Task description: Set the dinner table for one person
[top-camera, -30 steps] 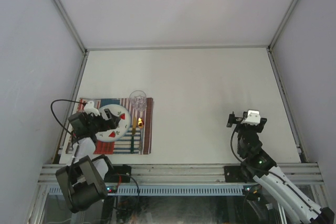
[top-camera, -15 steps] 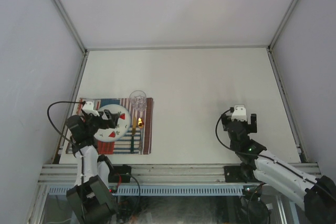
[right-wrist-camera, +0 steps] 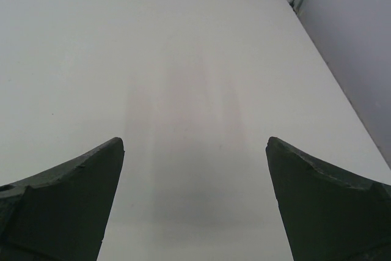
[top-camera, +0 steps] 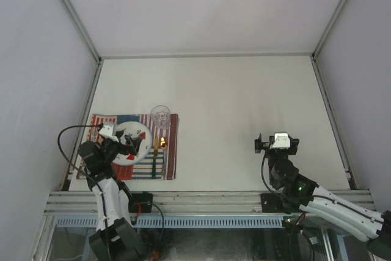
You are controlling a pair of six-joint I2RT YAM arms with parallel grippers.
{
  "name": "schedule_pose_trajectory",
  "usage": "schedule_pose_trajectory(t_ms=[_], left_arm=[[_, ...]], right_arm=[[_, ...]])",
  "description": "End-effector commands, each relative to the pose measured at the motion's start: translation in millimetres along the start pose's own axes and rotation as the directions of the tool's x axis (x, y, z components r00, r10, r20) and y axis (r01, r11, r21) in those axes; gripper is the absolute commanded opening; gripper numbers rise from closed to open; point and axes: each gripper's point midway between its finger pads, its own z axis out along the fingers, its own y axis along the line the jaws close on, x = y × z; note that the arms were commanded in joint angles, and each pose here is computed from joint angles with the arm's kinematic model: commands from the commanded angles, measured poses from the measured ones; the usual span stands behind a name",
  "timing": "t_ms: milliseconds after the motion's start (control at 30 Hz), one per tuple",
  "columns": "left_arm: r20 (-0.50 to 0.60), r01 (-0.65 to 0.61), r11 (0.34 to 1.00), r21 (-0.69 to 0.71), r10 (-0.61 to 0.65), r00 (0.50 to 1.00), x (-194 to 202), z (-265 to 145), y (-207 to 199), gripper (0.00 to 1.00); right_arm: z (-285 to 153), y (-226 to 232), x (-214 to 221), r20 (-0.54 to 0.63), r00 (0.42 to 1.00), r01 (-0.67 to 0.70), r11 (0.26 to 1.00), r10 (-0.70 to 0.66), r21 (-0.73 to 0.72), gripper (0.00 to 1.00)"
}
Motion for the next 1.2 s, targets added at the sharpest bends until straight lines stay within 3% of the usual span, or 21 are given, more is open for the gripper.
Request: schedule_pose_trajectory(t_ms=[0, 333, 567, 667, 800, 933, 1167], left_arm=[[0.031, -0.053, 0.998, 0.02, 0.052, 0.998, -7.8, -0.7, -0.9, 1.0], [0.06, -0.021, 1.0, -0.013, 0.022, 0.998, -11.1, -6.5, 6.8, 1.0], [0.055, -0.002, 0.999, -0.035, 0.003, 0.998, -10.9, -5.8, 11.8, 1.0], [0.046, 0.024, 0.998, -0.056, -0.022, 0.999, -10.7, -5.2, 16.6, 1.0], [0.034, 0.091, 0.986, -0.143, -0.087, 0.996, -8.9, -4.9, 33.3, 1.0], [0.024, 0.068, 0.995, -0.077, -0.066, 0.998, -8.9, -2.9, 24.3, 1.0], [0.025, 0.065, 0.995, -0.079, -0.063, 0.998, -8.4, -3.3, 24.0, 1.0]], right_arm=[[0.6, -14.5, 16.1, -0.022, 1.0, 0.013, 0.998, -0.012, 0.068, 1.0], [7.4, -23.4, 19.4, -0.021, 0.994, -0.103, 0.995, 0.103, 0.014, 1.0], [15.2, -38.7, 31.8, -0.049, 0.983, -0.172, 0.983, 0.176, 0.069, 1.0], [20.3, -61.3, 44.2, -0.057, 0.969, -0.227, 0.959, 0.24, 0.168, 1.0], [21.4, -60.3, 44.7, -0.067, 0.966, -0.237, 0.96, 0.249, 0.15, 1.0], [21.4, -60.4, 44.5, -0.066, 0.966, -0.237, 0.96, 0.249, 0.15, 1.0], [21.5, -59.9, 44.8, -0.067, 0.966, -0.237, 0.96, 0.249, 0.147, 1.0]])
